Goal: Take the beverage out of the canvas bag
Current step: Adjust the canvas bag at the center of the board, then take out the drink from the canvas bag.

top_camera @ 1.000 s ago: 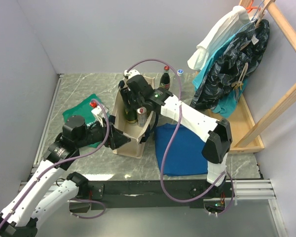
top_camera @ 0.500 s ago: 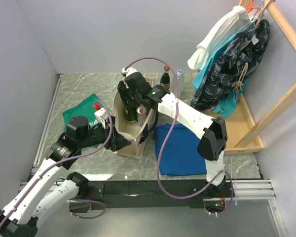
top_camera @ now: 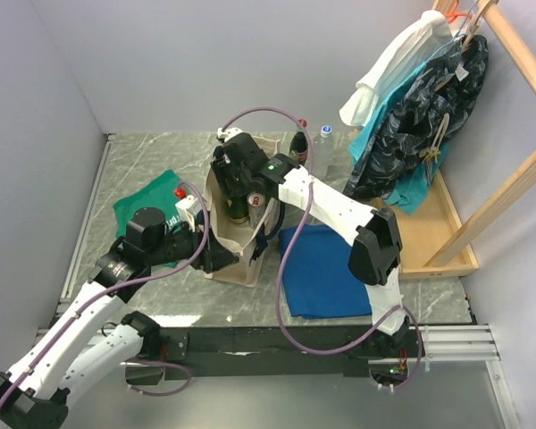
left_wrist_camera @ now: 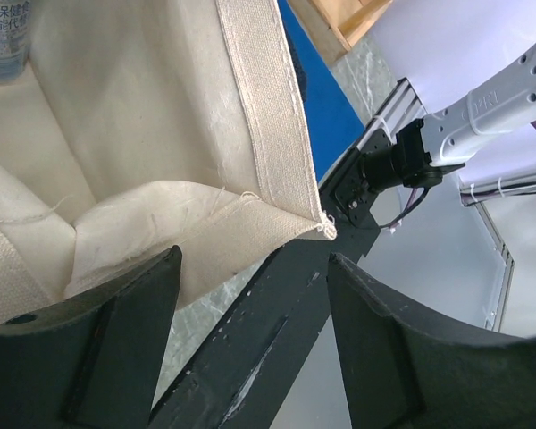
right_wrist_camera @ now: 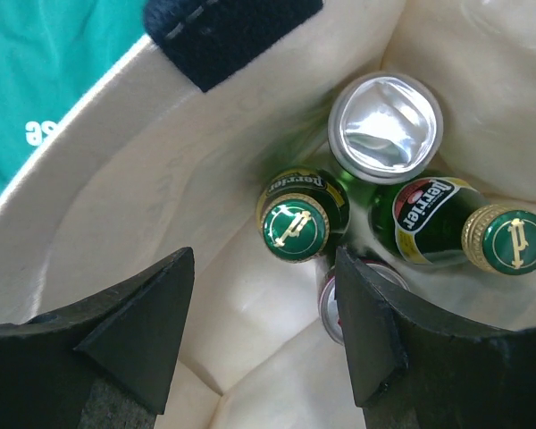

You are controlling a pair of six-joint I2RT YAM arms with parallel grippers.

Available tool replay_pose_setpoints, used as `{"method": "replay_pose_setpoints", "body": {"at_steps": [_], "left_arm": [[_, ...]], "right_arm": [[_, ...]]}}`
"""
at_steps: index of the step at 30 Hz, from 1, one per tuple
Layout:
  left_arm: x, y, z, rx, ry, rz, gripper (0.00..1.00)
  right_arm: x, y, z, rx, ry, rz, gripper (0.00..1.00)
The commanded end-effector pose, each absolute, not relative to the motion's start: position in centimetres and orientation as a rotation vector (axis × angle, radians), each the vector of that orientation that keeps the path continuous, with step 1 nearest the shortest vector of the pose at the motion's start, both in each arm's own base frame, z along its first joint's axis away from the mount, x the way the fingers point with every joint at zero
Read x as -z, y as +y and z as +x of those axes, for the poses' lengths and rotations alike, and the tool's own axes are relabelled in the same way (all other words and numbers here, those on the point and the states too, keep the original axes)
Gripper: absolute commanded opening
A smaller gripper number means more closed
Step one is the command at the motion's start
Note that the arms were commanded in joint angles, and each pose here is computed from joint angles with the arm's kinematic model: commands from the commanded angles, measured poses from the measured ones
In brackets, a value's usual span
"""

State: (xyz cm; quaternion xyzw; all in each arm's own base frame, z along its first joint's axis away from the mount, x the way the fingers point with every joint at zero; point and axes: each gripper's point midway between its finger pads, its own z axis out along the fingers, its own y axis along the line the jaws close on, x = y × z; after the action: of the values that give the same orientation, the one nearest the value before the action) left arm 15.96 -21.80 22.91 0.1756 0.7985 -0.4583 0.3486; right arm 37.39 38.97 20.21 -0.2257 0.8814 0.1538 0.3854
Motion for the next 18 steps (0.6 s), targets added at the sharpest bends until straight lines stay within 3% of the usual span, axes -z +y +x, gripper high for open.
{"method": "replay_pose_setpoints", "body": {"at_steps": [1,18], "left_arm": [[-21.4,-21.6,14.8,1.198,2.15,0.451,0.72],[-21.6,-21.5,14.8,1.19,2.136,0.447,0.74]], "right_arm": [[-22.7,39.4,38.6,-0.417,2.184,-0.56,0.7],[-21.9,39.8,39.5,-0.408,2.202,-0.565,0.7]]}}
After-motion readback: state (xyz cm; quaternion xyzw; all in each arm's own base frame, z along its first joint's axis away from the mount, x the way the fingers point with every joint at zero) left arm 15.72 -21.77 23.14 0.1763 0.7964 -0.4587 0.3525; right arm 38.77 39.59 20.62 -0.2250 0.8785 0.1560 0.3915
